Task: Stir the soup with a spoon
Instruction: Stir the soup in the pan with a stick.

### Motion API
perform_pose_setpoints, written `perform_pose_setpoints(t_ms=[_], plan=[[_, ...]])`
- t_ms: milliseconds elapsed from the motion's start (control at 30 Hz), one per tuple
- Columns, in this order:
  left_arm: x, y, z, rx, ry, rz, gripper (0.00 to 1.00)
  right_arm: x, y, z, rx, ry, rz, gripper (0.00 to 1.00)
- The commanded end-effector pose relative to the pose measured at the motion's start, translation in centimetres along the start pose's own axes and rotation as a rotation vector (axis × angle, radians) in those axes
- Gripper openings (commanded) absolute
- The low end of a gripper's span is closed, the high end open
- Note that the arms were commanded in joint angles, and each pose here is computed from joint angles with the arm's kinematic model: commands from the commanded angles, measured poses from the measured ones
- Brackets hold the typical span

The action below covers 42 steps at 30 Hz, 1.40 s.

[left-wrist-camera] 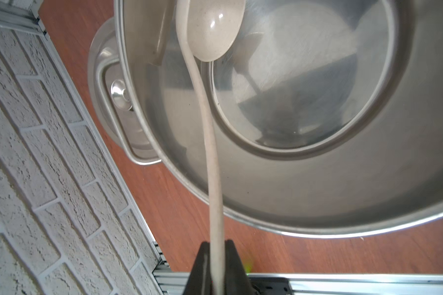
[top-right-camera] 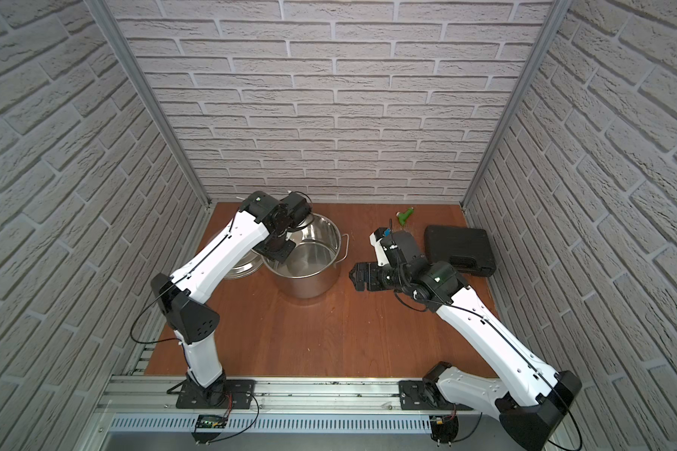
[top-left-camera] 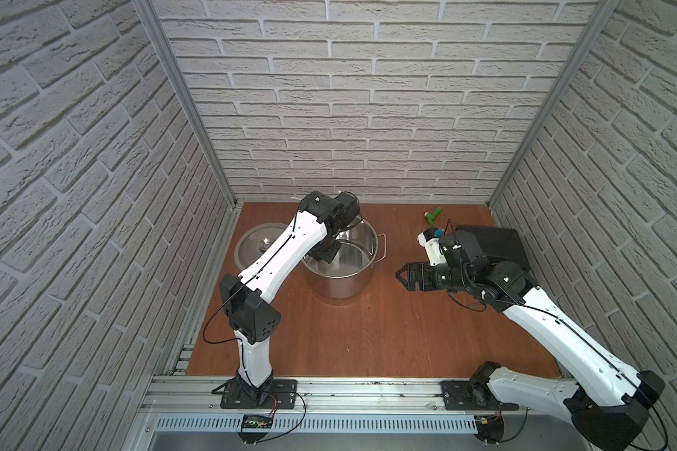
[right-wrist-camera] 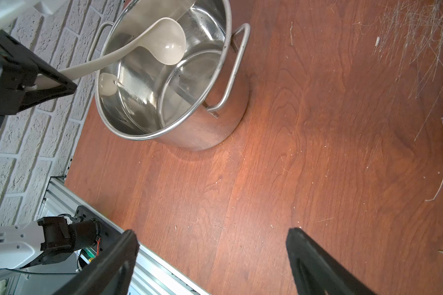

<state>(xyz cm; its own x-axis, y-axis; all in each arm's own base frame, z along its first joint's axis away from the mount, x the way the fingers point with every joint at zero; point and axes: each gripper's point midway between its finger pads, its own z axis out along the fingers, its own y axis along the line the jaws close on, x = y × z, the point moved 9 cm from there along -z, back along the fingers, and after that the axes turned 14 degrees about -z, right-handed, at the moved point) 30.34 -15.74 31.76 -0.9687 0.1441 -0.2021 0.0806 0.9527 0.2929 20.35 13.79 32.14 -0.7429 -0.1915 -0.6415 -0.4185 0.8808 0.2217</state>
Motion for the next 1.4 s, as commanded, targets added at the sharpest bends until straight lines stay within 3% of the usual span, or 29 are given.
perform_pose_setpoints(t_ms=[0, 267, 667, 1000, 1167, 1367], plan=[[0.0, -1.4, -0.1, 0.021, 0.042, 0.058, 0.00, -0.3, 0.3, -1.2, 0.002, -0.047, -0.018, 0.94], [0.9, -4.4, -0.3, 0.055, 0.060, 0.124, 0.00, 0.3, 0.0, -1.9, 0.022, -0.052, -0.008, 0.94], [5.5, -0.1, 0.4, -0.020, 0.123, 0.086, 0.00, -0.5, 0.5, -0.9, -0.015, -0.053, 0.003, 0.94], [2.4, 3.3, 1.3, -0.019, 0.084, 0.011, 0.00, -0.9, 0.6, -1.4, -0.012, -0.055, -0.008, 0.94], [0.6, 1.3, 1.2, 0.034, 0.073, 0.034, 0.00, -0.5, 0.4, -1.9, 0.007, -0.060, -0.003, 0.94], [0.9, -1.7, 0.6, 0.077, 0.074, 0.086, 0.00, 0.0, 0.1, -2.1, 0.019, -0.062, 0.011, 0.94]])
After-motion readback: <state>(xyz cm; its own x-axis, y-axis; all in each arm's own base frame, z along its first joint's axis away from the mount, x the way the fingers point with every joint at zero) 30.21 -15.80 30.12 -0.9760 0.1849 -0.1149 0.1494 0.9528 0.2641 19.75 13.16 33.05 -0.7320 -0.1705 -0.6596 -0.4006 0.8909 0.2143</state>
